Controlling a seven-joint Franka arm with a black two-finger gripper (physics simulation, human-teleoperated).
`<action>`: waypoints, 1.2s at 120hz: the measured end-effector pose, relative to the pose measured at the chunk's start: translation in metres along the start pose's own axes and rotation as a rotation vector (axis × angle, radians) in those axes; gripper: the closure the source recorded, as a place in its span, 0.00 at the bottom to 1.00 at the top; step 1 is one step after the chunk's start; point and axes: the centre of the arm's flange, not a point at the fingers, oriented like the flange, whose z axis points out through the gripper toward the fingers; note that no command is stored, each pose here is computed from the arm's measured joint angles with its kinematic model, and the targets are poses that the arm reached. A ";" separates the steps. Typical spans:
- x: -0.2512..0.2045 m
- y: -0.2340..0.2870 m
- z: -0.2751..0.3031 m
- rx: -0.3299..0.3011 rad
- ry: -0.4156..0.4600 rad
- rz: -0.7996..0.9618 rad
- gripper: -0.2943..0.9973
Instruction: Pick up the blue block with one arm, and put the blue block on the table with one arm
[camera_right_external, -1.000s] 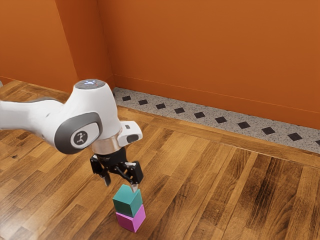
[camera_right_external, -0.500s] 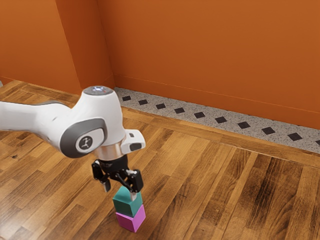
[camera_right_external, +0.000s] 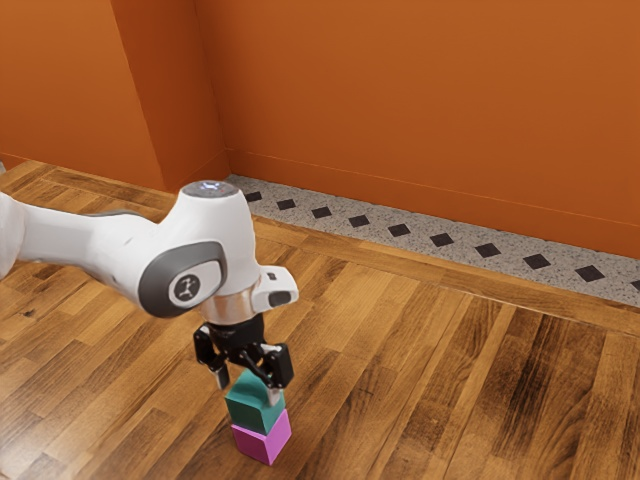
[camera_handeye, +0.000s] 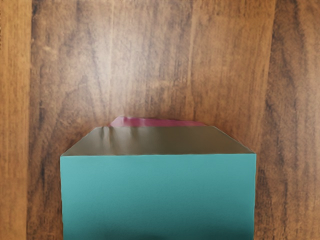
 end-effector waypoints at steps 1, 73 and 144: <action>0.000 0.000 0.000 0.000 -0.001 0.000 0.25; 0.008 0.002 0.016 0.013 0.003 0.022 0.44; 0.031 0.071 -0.011 0.020 0.035 0.141 0.46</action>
